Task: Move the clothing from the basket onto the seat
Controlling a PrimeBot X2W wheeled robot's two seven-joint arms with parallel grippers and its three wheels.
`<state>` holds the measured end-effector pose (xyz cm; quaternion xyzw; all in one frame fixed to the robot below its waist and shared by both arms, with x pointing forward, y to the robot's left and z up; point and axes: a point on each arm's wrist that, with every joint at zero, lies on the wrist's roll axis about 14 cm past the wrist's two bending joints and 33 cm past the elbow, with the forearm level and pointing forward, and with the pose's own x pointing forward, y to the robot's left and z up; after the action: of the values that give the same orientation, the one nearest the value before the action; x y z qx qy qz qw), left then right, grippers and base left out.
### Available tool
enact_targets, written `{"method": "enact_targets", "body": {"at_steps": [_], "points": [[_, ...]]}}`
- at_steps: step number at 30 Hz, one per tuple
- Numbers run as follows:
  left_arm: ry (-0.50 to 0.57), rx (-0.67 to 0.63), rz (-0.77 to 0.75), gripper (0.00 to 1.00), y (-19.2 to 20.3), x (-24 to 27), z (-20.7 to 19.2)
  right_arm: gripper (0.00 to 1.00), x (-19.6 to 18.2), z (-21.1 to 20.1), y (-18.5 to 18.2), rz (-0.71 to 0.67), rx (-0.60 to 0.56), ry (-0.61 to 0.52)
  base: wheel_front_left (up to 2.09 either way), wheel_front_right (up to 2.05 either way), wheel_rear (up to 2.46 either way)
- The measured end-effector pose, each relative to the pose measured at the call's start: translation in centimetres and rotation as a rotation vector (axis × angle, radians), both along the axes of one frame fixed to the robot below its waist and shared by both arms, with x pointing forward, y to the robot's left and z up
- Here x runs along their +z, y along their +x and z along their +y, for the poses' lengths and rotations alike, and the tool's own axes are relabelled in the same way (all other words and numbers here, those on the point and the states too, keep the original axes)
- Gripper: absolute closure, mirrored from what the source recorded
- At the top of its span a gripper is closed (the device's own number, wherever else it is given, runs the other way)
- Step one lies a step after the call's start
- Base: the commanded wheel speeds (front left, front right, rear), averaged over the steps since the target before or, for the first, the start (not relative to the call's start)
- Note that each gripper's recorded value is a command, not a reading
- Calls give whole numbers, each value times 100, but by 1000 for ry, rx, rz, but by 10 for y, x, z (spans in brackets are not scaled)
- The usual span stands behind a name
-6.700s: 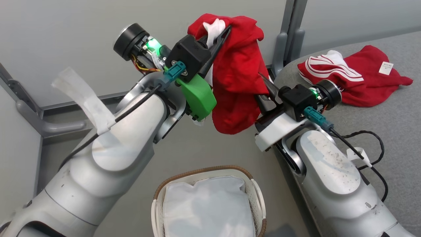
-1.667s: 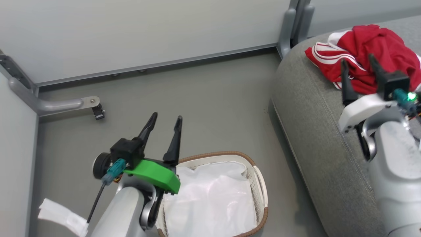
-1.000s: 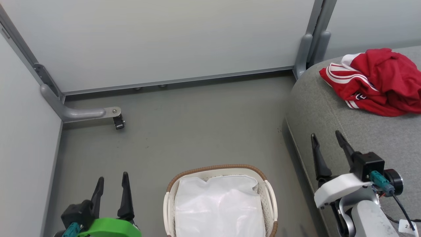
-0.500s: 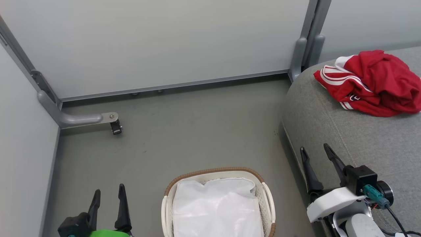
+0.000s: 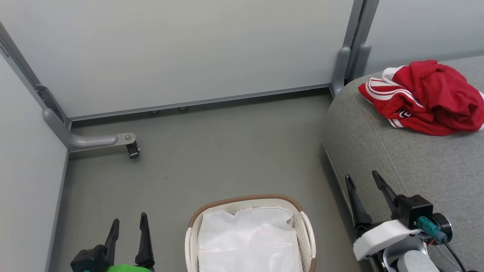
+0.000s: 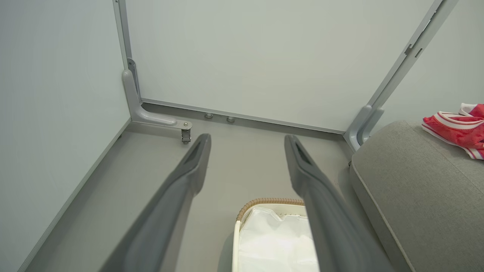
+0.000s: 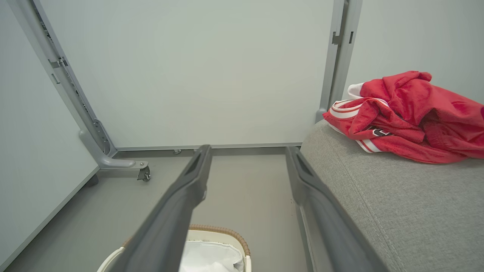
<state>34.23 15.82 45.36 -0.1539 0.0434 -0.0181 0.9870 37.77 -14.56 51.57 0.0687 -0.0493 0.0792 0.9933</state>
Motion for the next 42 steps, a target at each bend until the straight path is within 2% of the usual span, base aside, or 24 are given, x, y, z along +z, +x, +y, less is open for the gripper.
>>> {"method": "enact_targets", "body": {"at_steps": [9,10,16,42], "points": [[0,-1,3,0,-2,-1,0,0,-2,1,-2,7,4,1,0,0,0],[-1,-1,-1,100,-2,0,0,100,-2,2,-2,8,5,3,0,0,0],[-15,5,54,100,-8,-15,1,100,-24,2,-10,78,0,19,0,0,0],[-396,120,104,100,4,-12,20,100,-29,-24,-5,176,-94,462,0,0,0]]}}
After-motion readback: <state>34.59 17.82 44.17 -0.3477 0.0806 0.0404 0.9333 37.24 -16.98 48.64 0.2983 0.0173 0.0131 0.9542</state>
